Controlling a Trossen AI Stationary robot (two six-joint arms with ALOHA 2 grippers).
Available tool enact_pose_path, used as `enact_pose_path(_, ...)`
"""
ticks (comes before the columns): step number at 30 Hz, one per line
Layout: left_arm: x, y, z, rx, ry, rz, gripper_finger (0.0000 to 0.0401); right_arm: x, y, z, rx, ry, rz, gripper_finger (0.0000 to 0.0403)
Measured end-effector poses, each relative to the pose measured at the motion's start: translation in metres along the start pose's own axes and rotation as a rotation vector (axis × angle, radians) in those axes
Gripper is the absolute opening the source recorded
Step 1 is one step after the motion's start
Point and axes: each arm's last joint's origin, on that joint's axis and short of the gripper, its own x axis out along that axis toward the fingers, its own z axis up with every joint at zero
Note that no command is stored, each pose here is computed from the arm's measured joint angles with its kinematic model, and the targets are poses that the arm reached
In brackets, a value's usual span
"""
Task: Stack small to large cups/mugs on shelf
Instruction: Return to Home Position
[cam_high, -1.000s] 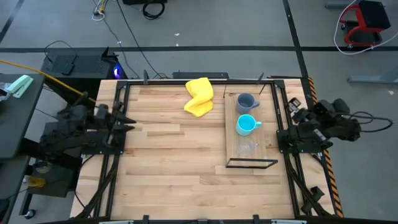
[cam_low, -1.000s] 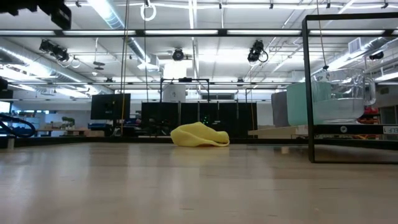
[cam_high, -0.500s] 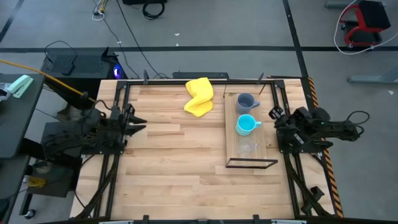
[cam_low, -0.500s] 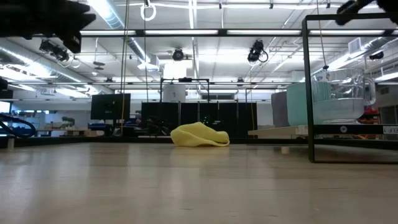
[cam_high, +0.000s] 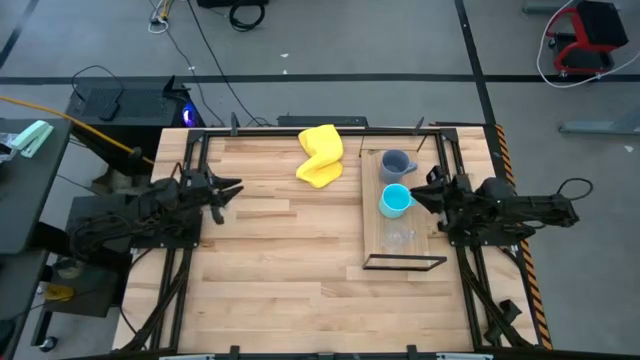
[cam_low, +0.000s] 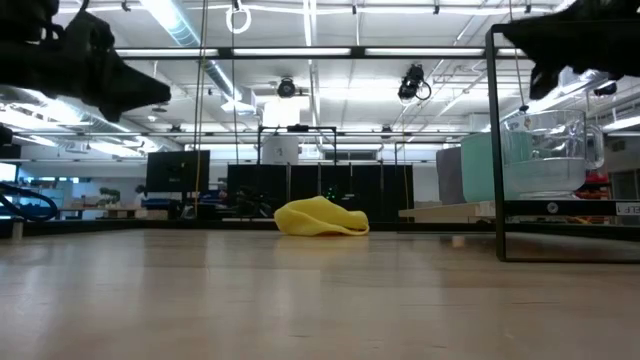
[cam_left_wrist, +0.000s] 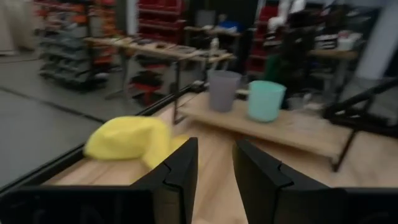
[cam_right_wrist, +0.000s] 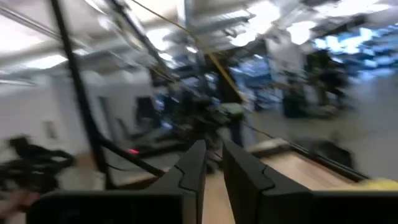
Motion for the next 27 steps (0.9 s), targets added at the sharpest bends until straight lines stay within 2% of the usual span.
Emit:
enact_pose_path(6,0.0,0.005,-0.007,0.001,0.074,0.065,0.0107,-0.001,-0.005,-0.011,-0.022,0.098,-0.121,0.0062)
enact_pose_path(27,-0.001,0.007,-0.015,-0.014,0.149,0.09,0.0107,-0.002,-0.008,-0.028,-0.025,0.169,-0.105,0.0062)
